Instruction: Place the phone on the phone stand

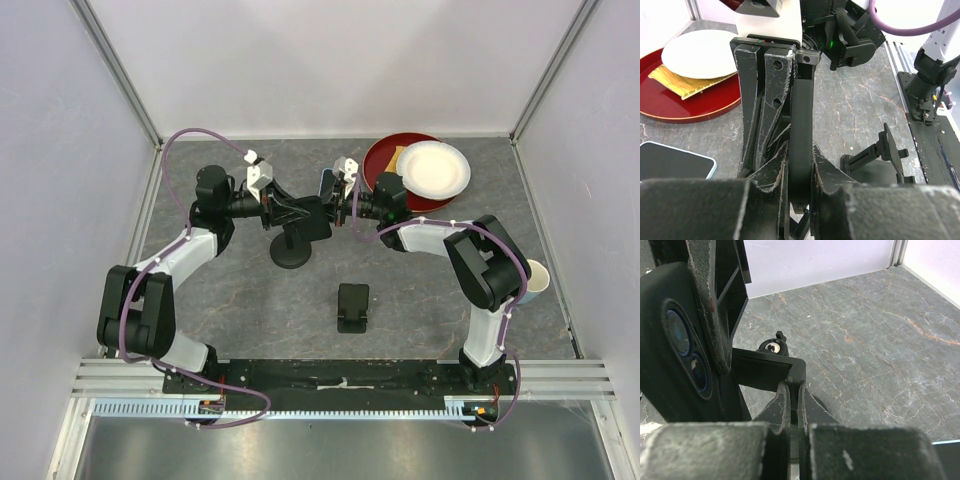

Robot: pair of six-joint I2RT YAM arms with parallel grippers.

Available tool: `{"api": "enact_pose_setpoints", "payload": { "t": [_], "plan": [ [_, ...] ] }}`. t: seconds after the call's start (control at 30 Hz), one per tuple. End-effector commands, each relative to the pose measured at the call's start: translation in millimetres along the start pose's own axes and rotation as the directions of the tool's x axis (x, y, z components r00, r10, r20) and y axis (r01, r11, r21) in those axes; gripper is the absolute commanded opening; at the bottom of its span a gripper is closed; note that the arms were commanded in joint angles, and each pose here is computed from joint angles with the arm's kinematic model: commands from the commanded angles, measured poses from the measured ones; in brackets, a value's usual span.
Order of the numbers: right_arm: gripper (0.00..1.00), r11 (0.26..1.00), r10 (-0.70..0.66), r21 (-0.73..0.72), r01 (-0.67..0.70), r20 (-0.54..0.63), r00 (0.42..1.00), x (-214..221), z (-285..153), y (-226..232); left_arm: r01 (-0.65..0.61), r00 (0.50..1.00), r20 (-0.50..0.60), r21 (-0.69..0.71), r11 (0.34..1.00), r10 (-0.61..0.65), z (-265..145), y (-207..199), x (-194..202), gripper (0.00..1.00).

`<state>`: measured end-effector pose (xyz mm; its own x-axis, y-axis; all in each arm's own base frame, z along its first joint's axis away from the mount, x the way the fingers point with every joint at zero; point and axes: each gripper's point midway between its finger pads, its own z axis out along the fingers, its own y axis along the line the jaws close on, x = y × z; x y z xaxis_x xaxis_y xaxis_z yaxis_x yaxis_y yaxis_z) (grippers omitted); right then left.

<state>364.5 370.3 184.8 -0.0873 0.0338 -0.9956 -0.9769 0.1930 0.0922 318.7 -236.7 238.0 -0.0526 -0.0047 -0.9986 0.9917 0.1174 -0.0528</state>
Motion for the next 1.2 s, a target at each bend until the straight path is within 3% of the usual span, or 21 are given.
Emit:
{"api": "enact_pose_setpoints", "payload": {
  "t": [0.0,0.17,0.37,0.57,0.73,0.8,0.83,0.97,1.03,1.07,1.13,1.17],
  "plan": [
    [0.0,0.998,0.046,-0.04,-0.047,-0.029,0.999,7.6,-4.6,2.2,-0.182,0.983,-0.016,-0.08,0.98,0.181,-12.6,17.1,-30.7,0.02],
    [0.0,0.998,0.041,-0.041,-0.042,-0.033,0.999,6.2,-5.7,3.5,-0.221,0.975,-0.039,-0.105,0.97,0.218,-13.6,23.9,-30.9,0.02],
    [0.0,0.998,0.04,-0.041,-0.042,-0.035,0.999,6.7,-6.1,3.7,-0.16,0.987,-0.041,-0.032,0.987,0.158,-6.5,29.9,-25.0,0.02],
    [0.0,1.0,0.019,0.025,-0.018,-0.032,0.999,3.7,-8.2,-5.6,-0.178,0.983,-0.068,-0.097,0.979,0.172,-14.4,21.5,-23.4,0.02],
    [0.0,0.979,-0.012,0.205,0.008,0.019,1.0,-6.2,-18.6,-25.8,-0.221,0.966,-0.201,-0.299,0.928,0.165,-13.7,34.2,-17.8,0.02],
    [0.0,0.958,-0.02,0.287,0.0,0.068,0.997,-16.3,-20.7,-34.8,-0.18,0.965,-0.248,-0.393,0.902,0.085,-19.3,39.6,-15.8,0.02],
    [0.0,0.948,-0.015,0.319,-0.01,0.077,0.997,-14.8,-22.8,-36.8,-0.097,0.975,-0.222,-0.426,0.899,0.001,-19.8,36.8,-16.0,0.02],
    [0.0,0.896,-0.049,0.444,-0.003,0.106,0.993,-20.5,-16.5,-33.4,0.032,0.967,-0.179,-0.625,0.78,-0.183,-41.7,39.2,-2.0,0.02],
    [0.0,0.826,-0.072,0.564,-0.006,0.116,0.991,-22.0,-23.7,-42.8,0.025,0.97,-0.16,-0.674,0.738,-0.18,-46.7,33.2,-8.8,0.02],
    [0.0,0.812,-0.078,0.584,-0.008,0.122,0.989,-22.8,-18.9,-36.5,0.003,0.968,-0.17,-0.726,0.687,-0.184,-55.4,37.5,-6.2,0.02],
    [0.0,0.692,-0.098,0.721,-0.024,0.127,0.987,-23.8,-33.5,-50.3,-0.02,0.969,-0.172,-0.766,0.643,-0.175,-56.5,31.5,-11.4,0.02],
    [0.0,0.669,-0.098,0.743,-0.032,0.131,0.986,-23.5,-29.6,-43.6,-0.044,0.968,-0.175,-0.822,0.568,-0.178,-67.5,38.2,-11.6,0.02]
  ]
}}
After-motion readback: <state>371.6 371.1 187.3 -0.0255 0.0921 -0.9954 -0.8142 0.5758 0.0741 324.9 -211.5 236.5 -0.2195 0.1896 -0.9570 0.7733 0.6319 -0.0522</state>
